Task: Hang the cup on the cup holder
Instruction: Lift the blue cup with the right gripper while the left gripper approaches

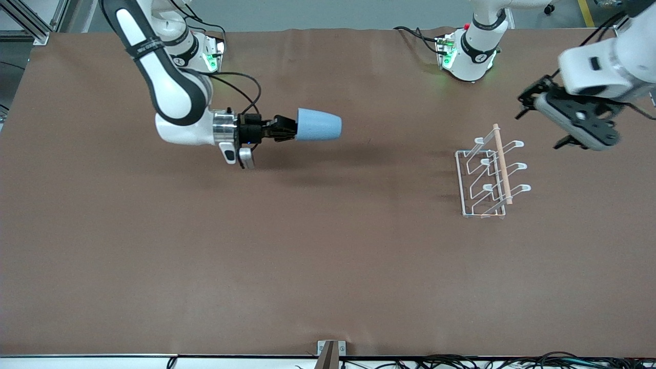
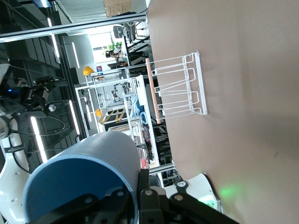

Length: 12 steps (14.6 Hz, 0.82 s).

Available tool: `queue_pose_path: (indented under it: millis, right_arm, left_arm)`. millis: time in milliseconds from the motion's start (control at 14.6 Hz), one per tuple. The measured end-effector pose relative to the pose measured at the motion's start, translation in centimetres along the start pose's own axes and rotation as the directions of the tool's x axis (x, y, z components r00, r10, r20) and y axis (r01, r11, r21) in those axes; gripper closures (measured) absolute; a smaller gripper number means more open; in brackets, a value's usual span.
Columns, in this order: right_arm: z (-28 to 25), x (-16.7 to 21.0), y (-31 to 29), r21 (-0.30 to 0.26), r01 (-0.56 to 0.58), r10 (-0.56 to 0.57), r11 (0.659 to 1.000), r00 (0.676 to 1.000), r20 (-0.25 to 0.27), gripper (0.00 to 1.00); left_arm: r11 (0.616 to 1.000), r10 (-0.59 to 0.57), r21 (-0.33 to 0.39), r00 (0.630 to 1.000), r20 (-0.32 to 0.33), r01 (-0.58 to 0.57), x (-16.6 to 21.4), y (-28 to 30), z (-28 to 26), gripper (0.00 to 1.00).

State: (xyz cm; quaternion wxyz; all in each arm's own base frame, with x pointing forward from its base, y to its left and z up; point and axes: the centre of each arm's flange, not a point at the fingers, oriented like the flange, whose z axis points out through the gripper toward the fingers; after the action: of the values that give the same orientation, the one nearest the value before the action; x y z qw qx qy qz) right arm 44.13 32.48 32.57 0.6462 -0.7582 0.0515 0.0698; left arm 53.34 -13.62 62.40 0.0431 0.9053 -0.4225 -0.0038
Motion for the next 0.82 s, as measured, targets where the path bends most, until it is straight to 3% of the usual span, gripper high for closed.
queue_pose_path:
  millis: [343, 549, 823]
  right_arm:
    - [2.6, -1.6, 0.0, 0.017, -0.023, 0.024, 1.0, 0.999, -0.021, 0.95]
    - [3.3, -2.1, 0.0, 0.011, -0.028, 0.028, 1.0, 0.999, -0.023, 0.95]
    - [3.2, -2.0, 0.1, 0.01, -0.019, 0.019, 1.0, 0.999, -0.026, 0.95]
  left_arm:
    - [0.936, 0.345, -0.075, 0.939, 0.007, -0.343, 6.6, 9.5, 3.1, 0.0]
    - [0.881, 0.456, -0.16, 0.889, 0.034, -0.446, 10.7, 14.1, 8.2, 0.0]
    - [0.821, 0.541, -0.197, 0.84, -0.037, -0.537, 15.3, 17.9, 13.7, 0.0]
